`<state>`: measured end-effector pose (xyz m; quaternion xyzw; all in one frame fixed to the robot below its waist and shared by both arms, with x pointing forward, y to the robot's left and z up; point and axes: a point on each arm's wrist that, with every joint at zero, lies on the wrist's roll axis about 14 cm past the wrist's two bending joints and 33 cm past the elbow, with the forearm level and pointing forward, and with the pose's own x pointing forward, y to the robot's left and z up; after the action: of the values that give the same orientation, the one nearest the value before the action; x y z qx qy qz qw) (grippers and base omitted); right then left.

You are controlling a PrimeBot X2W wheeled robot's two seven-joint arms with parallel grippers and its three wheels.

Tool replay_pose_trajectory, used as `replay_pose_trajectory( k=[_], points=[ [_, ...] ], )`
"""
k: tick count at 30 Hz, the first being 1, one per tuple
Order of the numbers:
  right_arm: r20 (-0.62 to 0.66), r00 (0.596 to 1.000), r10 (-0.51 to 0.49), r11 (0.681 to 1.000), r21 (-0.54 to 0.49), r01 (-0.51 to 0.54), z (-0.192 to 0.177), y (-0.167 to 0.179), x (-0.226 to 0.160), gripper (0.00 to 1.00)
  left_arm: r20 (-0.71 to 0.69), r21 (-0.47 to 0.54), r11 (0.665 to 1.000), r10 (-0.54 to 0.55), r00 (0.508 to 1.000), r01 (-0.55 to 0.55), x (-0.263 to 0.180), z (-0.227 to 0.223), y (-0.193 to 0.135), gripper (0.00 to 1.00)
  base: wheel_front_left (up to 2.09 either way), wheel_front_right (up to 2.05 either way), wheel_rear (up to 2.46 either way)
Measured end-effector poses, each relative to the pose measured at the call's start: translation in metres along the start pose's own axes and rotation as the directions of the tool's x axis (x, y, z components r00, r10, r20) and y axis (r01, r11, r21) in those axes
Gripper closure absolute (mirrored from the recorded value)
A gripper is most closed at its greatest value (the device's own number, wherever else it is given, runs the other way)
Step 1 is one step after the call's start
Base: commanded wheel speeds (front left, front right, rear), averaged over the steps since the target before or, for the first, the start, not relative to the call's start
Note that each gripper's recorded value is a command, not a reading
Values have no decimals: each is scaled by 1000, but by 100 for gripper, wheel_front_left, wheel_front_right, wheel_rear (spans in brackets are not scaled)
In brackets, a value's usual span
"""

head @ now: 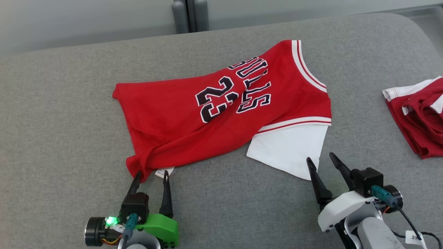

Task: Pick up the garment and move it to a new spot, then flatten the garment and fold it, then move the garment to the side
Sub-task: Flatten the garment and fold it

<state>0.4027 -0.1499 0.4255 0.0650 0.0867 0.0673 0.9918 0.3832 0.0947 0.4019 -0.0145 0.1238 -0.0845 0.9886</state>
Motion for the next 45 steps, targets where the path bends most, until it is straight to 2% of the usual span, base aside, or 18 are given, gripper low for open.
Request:
replay_pose_trajectory(
  k=[9,10,11,13,17,20,23,24,25,26,27,32,36,40,45],
  points=[
    [-67,998,2,1000,4,-2,-23,-1,7,0,-98,-26,999,26,995,-29,10,-30,9,0,0,0,0],
    [-76,997,0,1000,4,0,-25,-2,7,0,-99,-27,999,25,995,-28,11,-31,9,1,0,0,0],
    [-86,996,1,1000,4,0,-28,-2,7,0,-100,-28,999,25,995,-28,12,-31,9,7,0,0,0],
    [-104,995,2,1000,5,-1,-34,-2,7,0,-102,-29,999,24,994,-27,13,-32,9,9,0,0,0],
    [-131,991,25,1000,5,-25,-43,5,10,0,-110,-32,999,26,994,-30,15,-34,10,0,0,0,0],
    [-149,988,42,999,0,-43,-49,9,12,0,-116,-36,999,28,993,-32,15,-36,11,0,0,0,0],
    [-163,985,53,999,5,-53,-53,13,11,0,-121,-41,999,30,992,-35,15,-38,11,22,0,0,0],
    [-166,985,55,998,2,-56,-54,14,11,0,-124,-42,998,30,992,-35,15,-38,12,51,0,0,0],
    [-168,984,61,998,2,-61,-55,15,11,39,-125,-43,998,30,992,-36,15,-39,12,69,0,0,0],
    [-171,983,66,998,1,-67,-56,17,11,93,-125,-45,998,28,992,-34,14,-38,11,100,0,0,0],
    [-173,982,70,998,2,-70,-57,18,11,100,-127,-54,998,26,992,-33,14,-39,11,100,0,0,0],
    [-168,983,72,997,34,-67,-55,21,11,100,-123,-62,997,30,992,-38,14,-37,13,100,0,0,0],
    [-121,992,42,998,57,-35,-40,14,12,100,-97,-71,997,25,995,-32,12,-29,13,100,0,0,0],
    [6,1000,-9,997,72,9,0,-1,17,100,-15,-90,996,-12,1000,11,11,-4,7,100,0,0,0],
    [176,984,-37,997,74,25,56,-11,18,100,110,-90,990,-96,989,106,6,35,-5,100,0,0,0]
  ],
)
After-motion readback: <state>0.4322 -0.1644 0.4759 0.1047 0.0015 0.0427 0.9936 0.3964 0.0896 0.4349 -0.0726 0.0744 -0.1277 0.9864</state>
